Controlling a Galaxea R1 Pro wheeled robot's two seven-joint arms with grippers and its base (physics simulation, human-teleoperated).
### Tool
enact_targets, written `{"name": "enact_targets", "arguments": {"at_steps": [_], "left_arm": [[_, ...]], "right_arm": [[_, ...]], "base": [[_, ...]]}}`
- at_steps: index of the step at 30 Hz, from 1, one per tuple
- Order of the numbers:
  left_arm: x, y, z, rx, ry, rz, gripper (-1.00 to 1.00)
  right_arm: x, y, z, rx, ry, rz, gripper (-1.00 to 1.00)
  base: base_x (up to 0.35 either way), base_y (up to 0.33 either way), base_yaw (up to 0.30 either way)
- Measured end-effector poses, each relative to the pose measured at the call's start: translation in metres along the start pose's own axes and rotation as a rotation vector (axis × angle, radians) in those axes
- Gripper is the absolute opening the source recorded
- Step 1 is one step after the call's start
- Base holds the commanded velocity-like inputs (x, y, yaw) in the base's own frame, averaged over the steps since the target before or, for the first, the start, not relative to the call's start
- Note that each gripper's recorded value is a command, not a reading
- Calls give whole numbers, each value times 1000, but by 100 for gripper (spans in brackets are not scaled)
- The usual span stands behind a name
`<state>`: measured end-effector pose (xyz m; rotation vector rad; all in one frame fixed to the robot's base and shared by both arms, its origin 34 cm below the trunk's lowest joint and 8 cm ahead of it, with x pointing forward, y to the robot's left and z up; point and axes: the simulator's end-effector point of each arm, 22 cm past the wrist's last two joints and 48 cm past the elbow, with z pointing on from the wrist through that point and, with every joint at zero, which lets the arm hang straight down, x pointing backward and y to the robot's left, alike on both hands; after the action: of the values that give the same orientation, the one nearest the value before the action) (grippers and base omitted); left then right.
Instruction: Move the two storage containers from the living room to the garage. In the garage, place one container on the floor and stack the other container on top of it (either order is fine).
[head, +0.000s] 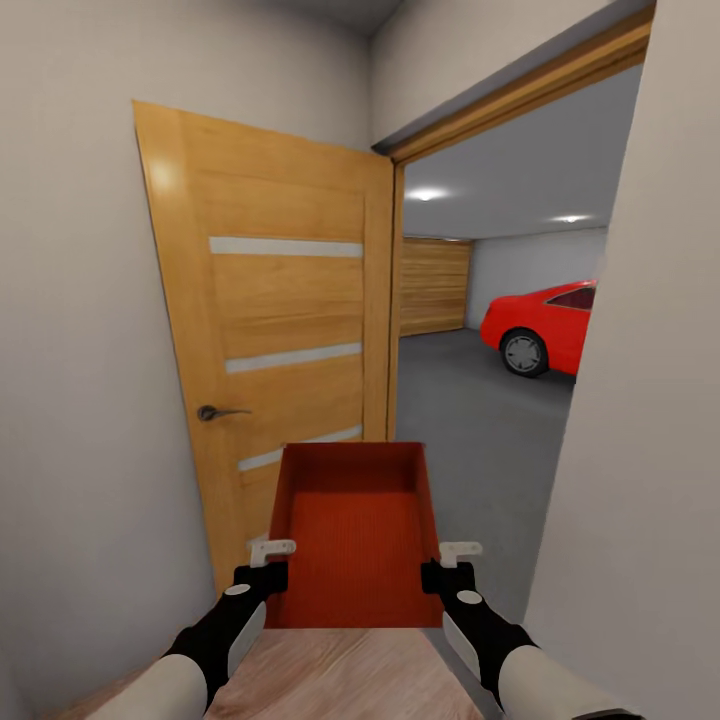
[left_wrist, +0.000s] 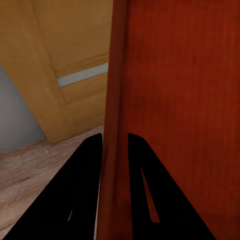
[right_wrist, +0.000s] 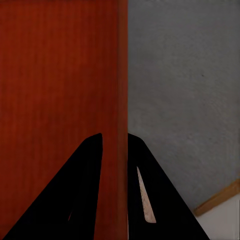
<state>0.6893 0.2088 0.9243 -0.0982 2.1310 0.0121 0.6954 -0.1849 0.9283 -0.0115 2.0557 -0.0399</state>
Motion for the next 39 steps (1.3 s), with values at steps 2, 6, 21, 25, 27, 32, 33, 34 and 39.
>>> {"name": "enact_targets", "arguments": {"at_steps": [2,6,21,25,27,32,33,34,39], "left_arm": [[0,0,0,0,0,0,-100],[0,0,0,-1,1,1,-100],[-6,0,-3,-1,-10,1,-100],[-8,-1,-4,0,-13,1,-100],[-9,-1,-4,0,-15,1,-100],[-11,-1,-5,0,-19,1,-100],[-12,-1,-5,1,-20,0,-100],[-12,-1,-6,1,-21,1,-100],[-14,-1,-7,1,-25,0,-100]], "right_arm": [[0,0,0,0,0,0,-100],[0,0,0,0,1,1,-100],[-6,0,-3,1,-10,1,-100],[-8,-1,-3,1,-13,2,-100],[-9,-1,-4,1,-15,2,-100],[-11,-1,-4,1,-20,2,-100],[-12,-1,-5,1,-21,2,-100],[-12,-1,-5,1,-21,2,-100],[-14,-1,-6,2,-25,2,-100]], "base": [[199,263,0],[199,243,-102],[198,180,-213],[181,153,-218],[158,128,-218],[120,71,-218],[97,22,-218],[92,14,-218],[86,5,-218]]}}
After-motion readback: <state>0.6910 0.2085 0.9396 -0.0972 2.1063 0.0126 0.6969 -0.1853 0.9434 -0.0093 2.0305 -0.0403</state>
